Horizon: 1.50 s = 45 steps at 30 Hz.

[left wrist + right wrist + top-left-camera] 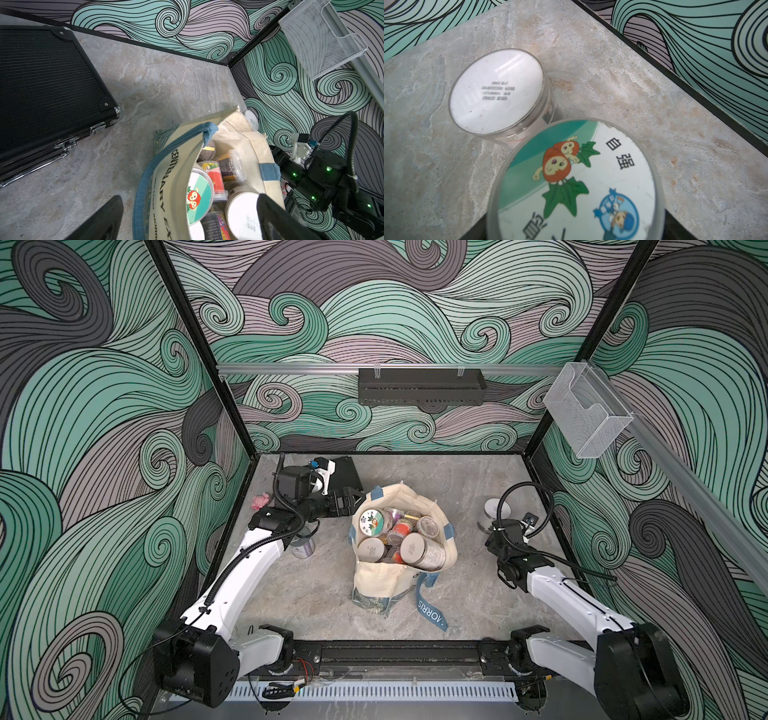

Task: Take out the seed jars from the canvas bag
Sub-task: Move the seed jar to the center of the board, then place the seed jar at the center of the board.

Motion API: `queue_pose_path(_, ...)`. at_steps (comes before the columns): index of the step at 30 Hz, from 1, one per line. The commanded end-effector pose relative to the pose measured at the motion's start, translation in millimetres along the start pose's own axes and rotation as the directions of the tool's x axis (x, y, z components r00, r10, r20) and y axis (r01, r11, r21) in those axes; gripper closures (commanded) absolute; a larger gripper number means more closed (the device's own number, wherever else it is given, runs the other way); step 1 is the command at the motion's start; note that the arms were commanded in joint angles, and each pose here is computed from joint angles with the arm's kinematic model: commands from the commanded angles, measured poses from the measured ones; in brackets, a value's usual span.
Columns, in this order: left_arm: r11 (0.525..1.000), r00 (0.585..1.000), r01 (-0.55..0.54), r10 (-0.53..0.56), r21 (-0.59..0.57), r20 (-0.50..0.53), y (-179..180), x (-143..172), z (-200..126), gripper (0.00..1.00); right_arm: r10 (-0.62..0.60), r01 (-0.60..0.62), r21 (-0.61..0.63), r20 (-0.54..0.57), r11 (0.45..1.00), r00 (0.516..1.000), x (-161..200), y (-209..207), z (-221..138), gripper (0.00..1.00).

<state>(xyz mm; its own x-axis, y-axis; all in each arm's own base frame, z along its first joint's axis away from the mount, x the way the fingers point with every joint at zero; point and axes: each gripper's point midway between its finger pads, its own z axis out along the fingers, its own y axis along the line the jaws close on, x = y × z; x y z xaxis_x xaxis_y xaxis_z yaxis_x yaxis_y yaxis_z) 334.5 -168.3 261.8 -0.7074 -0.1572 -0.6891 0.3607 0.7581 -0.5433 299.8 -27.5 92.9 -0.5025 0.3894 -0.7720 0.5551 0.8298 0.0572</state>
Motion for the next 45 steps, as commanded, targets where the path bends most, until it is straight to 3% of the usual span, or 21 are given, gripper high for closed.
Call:
queue_pose_path(1,0.999,0.999,-0.034,0.034,0.002,0.023,-7.1,-4.5,-8.6,0.02,0.038,-0.035,-0.055,0.056,0.998,0.998,-24.4,18.6,1.6,0.29)
queue_pose_path(18,0.999,0.999,-0.037,0.037,-0.003,0.024,-6.3,-4.7,-8.9,0.02,0.063,-0.06,-0.076,0.04,0.995,0.997,-44.5,40.5,27.9,0.29)
queue_pose_path(28,0.999,0.999,-0.034,0.034,-0.027,0.018,-0.4,-3.1,-6.3,0.02,0.092,-0.091,-0.053,0.008,0.994,0.996,-29.7,31.6,28.4,0.26)
queue_pose_path(40,0.999,0.999,-0.045,0.045,-0.03,0.024,-1.8,-4.4,-9.7,0.02,0.051,-0.054,-0.043,-0.057,0.998,0.997,-3.4,18.0,23.5,0.01)
queue_pose_path(45,0.998,0.998,-0.049,0.05,-0.039,0.031,-0.3,-5.7,-10.4,0.02,0.041,-0.044,-0.043,-0.071,0.998,0.997,-0.6,12.6,15.2,0.01)
